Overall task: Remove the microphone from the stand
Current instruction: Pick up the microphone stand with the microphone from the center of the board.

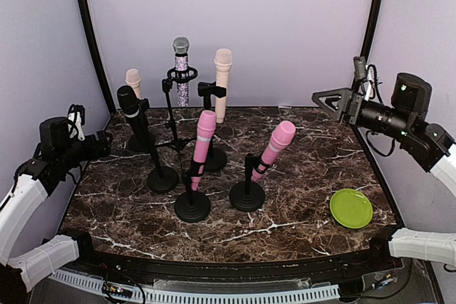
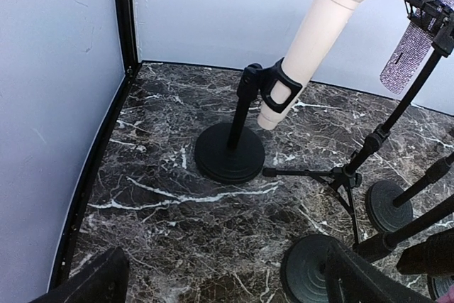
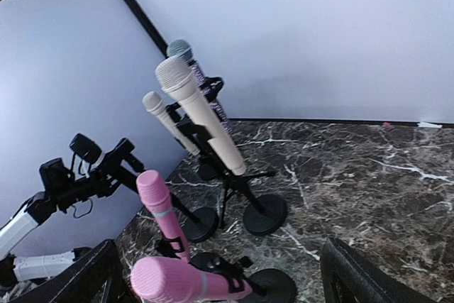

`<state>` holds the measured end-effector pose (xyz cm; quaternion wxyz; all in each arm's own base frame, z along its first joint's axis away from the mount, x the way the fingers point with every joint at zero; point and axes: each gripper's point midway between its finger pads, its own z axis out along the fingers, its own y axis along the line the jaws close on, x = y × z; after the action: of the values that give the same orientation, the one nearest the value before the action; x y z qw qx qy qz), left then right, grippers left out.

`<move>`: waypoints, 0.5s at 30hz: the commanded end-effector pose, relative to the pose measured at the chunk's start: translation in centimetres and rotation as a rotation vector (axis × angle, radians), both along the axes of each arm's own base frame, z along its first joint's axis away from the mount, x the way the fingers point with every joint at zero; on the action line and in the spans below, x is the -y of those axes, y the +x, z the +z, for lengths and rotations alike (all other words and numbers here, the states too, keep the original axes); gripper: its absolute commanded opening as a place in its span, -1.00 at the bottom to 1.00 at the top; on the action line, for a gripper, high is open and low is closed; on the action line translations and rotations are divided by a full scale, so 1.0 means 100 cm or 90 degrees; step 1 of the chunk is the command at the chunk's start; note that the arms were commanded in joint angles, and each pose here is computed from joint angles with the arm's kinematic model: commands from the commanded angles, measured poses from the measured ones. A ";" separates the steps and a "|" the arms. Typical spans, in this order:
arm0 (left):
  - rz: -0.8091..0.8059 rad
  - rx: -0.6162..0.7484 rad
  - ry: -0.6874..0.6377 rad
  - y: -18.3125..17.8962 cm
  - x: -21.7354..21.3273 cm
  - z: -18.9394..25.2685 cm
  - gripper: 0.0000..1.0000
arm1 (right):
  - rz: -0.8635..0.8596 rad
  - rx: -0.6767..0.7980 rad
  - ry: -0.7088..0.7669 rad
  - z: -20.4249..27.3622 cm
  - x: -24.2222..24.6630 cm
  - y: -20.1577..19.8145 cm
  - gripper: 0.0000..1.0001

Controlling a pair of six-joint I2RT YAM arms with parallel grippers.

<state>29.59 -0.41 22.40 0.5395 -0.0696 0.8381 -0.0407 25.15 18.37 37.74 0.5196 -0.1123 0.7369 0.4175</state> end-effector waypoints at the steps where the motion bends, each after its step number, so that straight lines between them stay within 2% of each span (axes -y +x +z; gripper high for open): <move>1: -0.036 0.028 -0.031 -0.002 0.012 0.017 0.98 | 0.003 0.012 -0.034 0.006 -0.028 -0.013 0.97; 8: -0.031 0.008 -0.035 -0.005 0.011 0.012 0.98 | 0.032 -0.036 -0.136 -0.014 -0.078 -0.044 0.92; 11: -0.028 0.004 -0.031 -0.004 0.010 0.012 0.98 | 0.006 -0.043 -0.194 -0.029 -0.087 -0.042 0.87; 15: -0.024 -0.001 -0.029 -0.005 0.009 0.010 0.98 | -0.068 -0.041 -0.235 -0.034 -0.081 -0.030 0.69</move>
<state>29.17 -1.28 22.35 0.5322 -0.0636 0.8416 -0.0667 20.17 28.57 34.01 0.4458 -0.1986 0.8086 0.3287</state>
